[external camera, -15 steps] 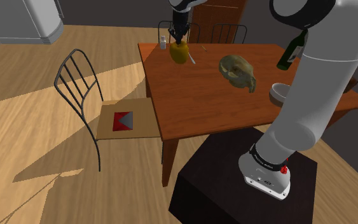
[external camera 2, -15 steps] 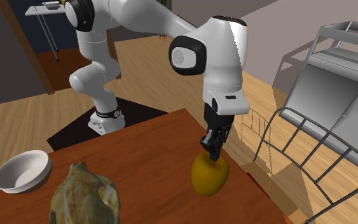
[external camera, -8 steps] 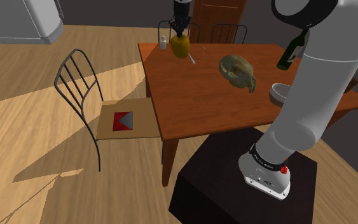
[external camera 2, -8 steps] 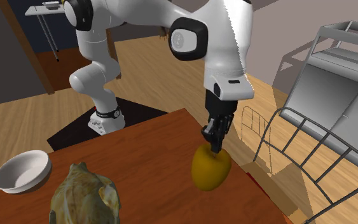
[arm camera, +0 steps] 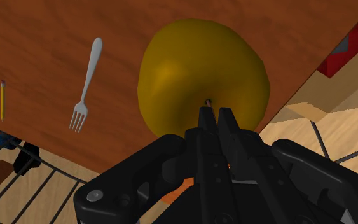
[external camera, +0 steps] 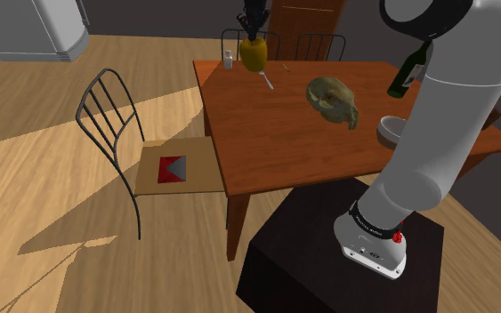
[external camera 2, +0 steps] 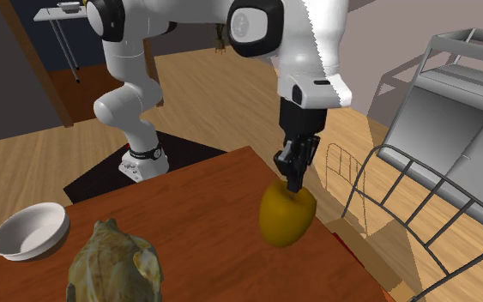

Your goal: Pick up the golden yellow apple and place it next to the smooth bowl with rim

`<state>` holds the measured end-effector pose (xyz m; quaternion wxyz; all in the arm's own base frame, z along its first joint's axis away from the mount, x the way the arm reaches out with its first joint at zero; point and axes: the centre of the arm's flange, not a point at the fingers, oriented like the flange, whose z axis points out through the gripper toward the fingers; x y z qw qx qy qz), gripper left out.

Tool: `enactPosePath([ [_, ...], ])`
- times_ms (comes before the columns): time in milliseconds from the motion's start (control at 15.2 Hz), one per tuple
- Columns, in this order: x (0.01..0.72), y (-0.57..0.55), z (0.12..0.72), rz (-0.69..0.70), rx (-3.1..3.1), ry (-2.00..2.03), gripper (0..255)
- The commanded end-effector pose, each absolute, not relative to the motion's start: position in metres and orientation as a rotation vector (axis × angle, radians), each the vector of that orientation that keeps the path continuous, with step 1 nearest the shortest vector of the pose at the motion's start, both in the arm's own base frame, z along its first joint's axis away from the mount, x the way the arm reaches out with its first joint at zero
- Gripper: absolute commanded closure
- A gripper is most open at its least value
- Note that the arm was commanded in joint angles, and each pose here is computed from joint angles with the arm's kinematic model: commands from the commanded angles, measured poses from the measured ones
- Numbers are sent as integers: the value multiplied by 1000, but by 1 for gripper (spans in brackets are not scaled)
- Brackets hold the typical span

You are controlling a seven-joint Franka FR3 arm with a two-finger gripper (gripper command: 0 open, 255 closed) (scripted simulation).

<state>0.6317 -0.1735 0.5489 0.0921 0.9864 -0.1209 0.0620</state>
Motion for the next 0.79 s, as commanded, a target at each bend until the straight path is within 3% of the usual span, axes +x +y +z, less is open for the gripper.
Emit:
enactPosePath([
  [0, 631, -173, 561, 184, 2930, -359, 255],
  [462, 631, -173, 593, 184, 2930, -359, 255],
  [726, 591, -207, 594, 184, 2930, -359, 255],
])
